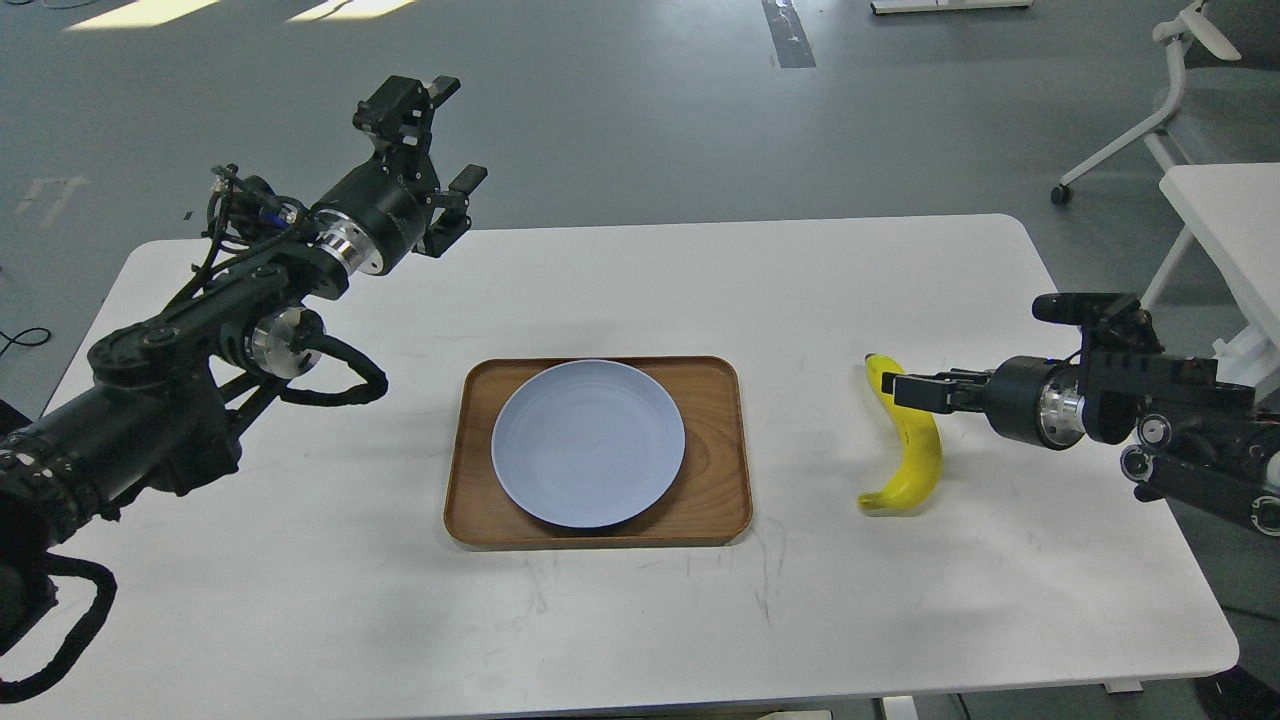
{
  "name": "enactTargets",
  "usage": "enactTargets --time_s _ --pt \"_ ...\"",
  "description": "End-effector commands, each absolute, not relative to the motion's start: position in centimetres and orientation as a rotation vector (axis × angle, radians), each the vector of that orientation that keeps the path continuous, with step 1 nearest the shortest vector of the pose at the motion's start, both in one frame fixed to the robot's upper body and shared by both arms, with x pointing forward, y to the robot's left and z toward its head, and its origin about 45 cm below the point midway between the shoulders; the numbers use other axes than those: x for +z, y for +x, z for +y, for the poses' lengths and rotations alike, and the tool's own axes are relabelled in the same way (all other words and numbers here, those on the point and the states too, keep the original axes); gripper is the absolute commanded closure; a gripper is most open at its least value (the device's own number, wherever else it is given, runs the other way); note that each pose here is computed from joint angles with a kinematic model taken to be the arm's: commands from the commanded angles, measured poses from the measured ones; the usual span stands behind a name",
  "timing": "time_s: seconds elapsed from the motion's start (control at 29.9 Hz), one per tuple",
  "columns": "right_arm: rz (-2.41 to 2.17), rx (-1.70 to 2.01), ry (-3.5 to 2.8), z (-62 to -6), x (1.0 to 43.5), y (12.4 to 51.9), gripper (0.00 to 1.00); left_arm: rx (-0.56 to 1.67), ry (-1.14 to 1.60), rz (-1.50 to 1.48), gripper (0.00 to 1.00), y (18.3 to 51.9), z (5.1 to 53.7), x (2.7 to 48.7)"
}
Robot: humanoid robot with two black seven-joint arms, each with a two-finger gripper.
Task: Place banana on plate with both arms
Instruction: 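Grasp the yellow banana with the right gripper, then lift the banana with the right gripper and move it over the plate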
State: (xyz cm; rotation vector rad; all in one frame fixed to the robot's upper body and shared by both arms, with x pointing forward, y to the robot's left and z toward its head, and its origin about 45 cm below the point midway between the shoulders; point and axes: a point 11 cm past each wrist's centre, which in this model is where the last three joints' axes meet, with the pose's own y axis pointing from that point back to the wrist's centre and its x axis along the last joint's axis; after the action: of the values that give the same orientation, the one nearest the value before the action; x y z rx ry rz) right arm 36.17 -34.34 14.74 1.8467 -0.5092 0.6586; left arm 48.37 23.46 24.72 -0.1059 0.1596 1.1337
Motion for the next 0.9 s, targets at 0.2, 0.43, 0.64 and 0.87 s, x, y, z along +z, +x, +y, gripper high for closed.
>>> enactTargets --time_s 0.2,0.43,0.64,0.87 --pt "-0.428 0.625 1.849 -33.3 12.5 34.7 0.27 1.155 -0.091 0.18 0.02 48.1 24.9 24.1" --pt "-0.383 0.617 1.852 -32.9 11.7 34.1 0.86 1.157 -0.083 0.186 0.02 47.9 25.1 23.7" --pt "-0.399 0.678 1.865 -31.7 13.3 35.7 1.0 1.157 -0.076 0.185 0.02 47.8 25.1 23.4" --pt "-0.359 0.857 1.943 -28.0 17.5 38.6 1.0 1.158 -0.076 0.181 0.02 47.8 25.0 23.4"
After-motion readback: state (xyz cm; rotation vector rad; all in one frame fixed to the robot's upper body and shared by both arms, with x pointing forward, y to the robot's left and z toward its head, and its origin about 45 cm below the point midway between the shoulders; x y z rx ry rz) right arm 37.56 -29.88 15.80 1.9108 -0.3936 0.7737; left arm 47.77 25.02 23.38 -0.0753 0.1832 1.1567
